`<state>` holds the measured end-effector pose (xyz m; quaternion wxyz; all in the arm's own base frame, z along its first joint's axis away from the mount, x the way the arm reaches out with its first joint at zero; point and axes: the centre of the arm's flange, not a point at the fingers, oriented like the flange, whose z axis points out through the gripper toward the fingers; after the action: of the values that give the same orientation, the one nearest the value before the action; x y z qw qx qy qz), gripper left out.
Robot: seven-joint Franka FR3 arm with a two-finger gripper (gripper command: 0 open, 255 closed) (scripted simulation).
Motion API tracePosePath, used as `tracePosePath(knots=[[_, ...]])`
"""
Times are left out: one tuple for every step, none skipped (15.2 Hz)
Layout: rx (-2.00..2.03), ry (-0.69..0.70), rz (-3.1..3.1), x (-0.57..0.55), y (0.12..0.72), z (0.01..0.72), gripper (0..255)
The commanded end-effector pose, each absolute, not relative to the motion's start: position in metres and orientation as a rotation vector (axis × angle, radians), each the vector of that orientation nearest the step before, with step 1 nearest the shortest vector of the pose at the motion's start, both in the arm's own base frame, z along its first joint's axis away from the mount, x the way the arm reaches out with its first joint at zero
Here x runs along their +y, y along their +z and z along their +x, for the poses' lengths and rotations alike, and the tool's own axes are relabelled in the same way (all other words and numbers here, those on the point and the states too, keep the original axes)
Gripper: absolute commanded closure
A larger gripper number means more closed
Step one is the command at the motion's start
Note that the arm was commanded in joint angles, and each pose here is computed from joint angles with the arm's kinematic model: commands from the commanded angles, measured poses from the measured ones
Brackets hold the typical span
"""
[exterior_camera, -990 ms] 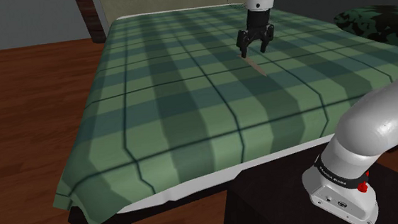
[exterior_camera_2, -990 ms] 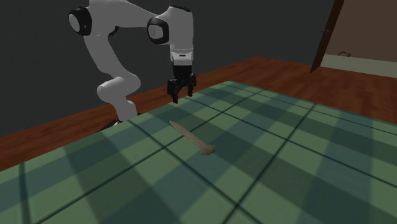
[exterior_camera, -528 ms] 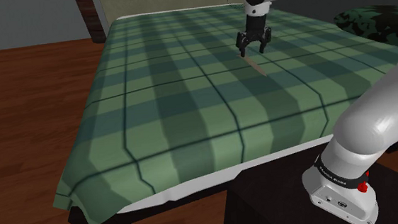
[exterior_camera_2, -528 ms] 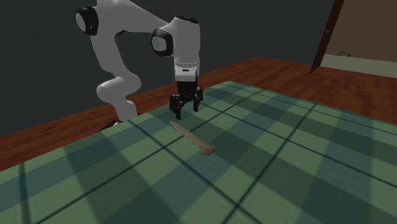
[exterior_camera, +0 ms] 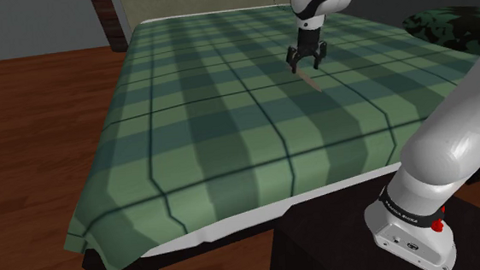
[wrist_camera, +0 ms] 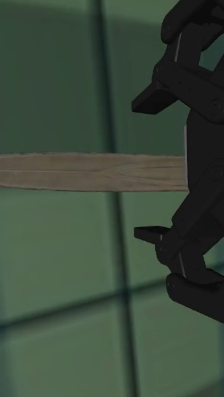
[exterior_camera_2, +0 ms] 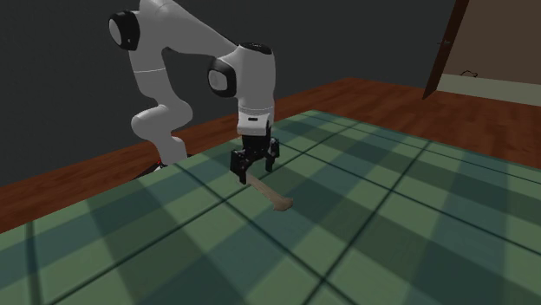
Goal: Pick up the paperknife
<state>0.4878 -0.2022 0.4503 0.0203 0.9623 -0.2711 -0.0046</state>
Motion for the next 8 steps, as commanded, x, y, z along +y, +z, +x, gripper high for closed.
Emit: tracePosePath(knots=[[-0.842,-0.013,2.984,-0.2026,0.4397,0.4881,0],[-0.842,-0.013,2.984,-0.2026,0.4345,0.4881,0],[-0.842,-0.013,2.984,-0.2026,0.4314,0.4881,0],[-0.842,-0.013,2.984,-0.2026,0.4314,0.4881,0],[-0.842,-0.013,2.984,-0.2033,0.4309,0.4881,255],[-0.842,-0.013,2.984,-0.2035,0.431,0.488,255],[-0.842,-0.013,2.984,-0.2034,0.4312,0.4882,255],[-0.841,-0.014,2.984,-0.2017,0.4307,0.489,255]])
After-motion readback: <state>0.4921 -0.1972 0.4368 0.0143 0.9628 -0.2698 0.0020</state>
